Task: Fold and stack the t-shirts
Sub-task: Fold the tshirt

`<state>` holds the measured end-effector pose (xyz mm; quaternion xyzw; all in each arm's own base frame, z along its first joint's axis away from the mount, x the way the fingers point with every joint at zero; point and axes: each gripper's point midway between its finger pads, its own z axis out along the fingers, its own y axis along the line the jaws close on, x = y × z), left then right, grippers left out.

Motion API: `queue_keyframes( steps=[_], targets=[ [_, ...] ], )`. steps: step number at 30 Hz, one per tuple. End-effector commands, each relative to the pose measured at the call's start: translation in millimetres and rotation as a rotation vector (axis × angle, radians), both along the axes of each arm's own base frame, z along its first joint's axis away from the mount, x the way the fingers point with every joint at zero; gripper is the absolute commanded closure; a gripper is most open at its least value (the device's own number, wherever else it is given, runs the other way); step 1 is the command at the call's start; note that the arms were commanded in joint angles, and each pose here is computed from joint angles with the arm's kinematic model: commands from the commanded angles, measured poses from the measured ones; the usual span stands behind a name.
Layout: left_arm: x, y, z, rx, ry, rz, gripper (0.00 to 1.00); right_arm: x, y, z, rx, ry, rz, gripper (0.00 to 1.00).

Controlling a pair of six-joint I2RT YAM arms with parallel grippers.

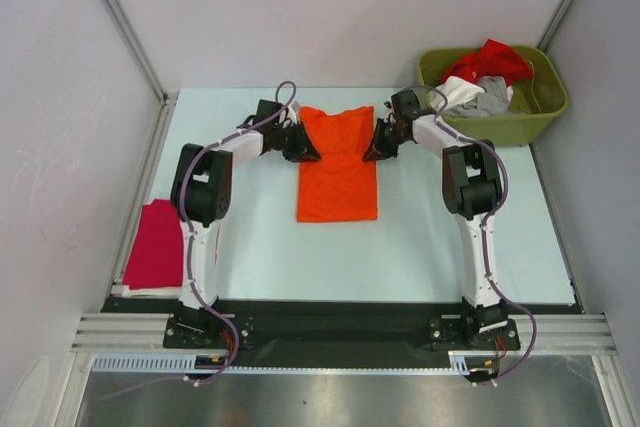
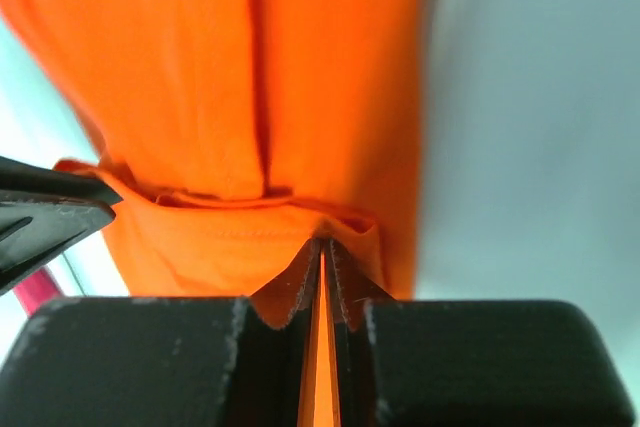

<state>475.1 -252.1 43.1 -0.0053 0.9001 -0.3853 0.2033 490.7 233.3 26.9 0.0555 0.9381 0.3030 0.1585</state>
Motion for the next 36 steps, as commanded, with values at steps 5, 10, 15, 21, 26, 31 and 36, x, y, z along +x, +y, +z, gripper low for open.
queue_keyframes(
  steps=[5,10,15,21,26,31,36],
  targets=[
    [32.7,14.5,22.8,0.077,-0.087,-0.012,0.73,32.0,-40.3,32.0,-0.217,-0.082,-0.014,0.87],
    [9.1,40.0,90.0,0.158,-0.186,0.121,0.63,12.5,-30.6,95.9,-0.319,-0.197,0.046,0.57],
    [-64.0,71.0,119.4,0.139,-0.132,0.318,0.49,-64.1,-21.9,109.4,-0.29,-0.133,0.033,0.36],
    [-140.3,83.6,83.0,-0.065,0.034,0.591,0.41,-127.4,4.0,133.2,0.045,-0.226,-0.181,0.1],
    [-160.6,84.1,74.0,-0.152,0.068,0.715,0.41,-163.2,5.9,105.9,0.243,-0.222,-0.37,0.06],
    [-177.8,68.7,43.4,-0.229,0.189,0.813,0.4,-185.3,-5.3,87.4,0.381,-0.201,-0.621,0.09],
    [-187.2,53.8,8.2,-0.243,0.283,0.86,0.45,-195.4,-18.9,48.8,0.371,-0.135,-0.766,0.11]
  ],
)
